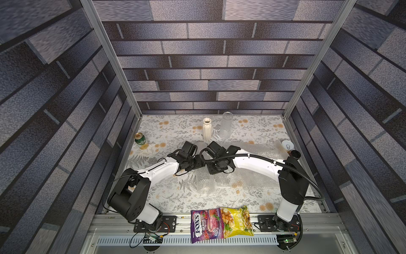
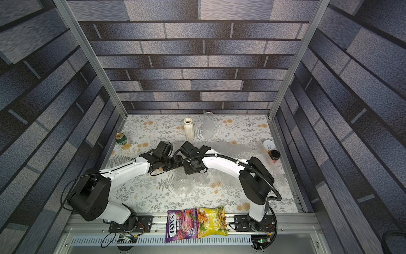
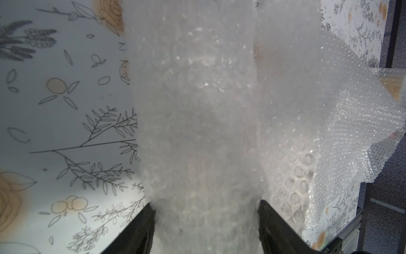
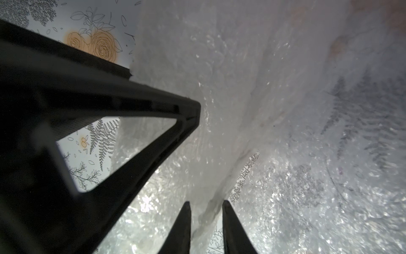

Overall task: Unwrap the vase from the bubble wrap
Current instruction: Unwrap the bubble wrap at the center of the board.

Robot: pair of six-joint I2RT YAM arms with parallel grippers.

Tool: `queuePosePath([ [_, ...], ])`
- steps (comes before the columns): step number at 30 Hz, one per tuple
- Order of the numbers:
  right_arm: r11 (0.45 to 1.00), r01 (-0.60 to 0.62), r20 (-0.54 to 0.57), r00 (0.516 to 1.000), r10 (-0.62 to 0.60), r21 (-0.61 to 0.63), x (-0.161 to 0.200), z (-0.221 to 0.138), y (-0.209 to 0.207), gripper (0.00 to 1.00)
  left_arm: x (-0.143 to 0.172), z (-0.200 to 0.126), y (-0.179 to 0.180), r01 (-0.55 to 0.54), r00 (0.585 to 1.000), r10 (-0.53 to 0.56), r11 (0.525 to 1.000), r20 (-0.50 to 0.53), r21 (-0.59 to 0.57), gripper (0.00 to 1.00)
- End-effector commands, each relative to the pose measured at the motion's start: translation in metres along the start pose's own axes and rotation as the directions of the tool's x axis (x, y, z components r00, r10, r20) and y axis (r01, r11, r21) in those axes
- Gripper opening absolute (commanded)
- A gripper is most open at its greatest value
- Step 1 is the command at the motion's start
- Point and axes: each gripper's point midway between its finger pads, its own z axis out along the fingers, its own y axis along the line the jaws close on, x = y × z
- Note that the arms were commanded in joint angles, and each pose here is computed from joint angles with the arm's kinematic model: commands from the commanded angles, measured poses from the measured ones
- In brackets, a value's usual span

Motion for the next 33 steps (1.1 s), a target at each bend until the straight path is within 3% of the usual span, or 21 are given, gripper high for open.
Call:
queuePosePath([
  [1,1.000,0.002,-0.031,1.000,-0.002,0.008,0.013,-0.004,-0.001,0.23,0.009,0.006,0.004,-0.012,0.999,0.011,1.000,-0.035,-0.023,0.73],
  [13,1.000,0.006,-0.002,1.000,-0.006,0.030,0.017,-0.018,-0.009,0.08,0.011,0.008,0.018,0.009,0.999,-0.011,0.998,-0.036,-0.054,0.73],
  [33,0.995,0.016,-0.005,1.000,-0.015,0.100,0.035,-0.016,-0.033,0.04,0.020,0.022,0.063,0.104,0.992,-0.111,0.989,-0.058,-0.104,0.73],
])
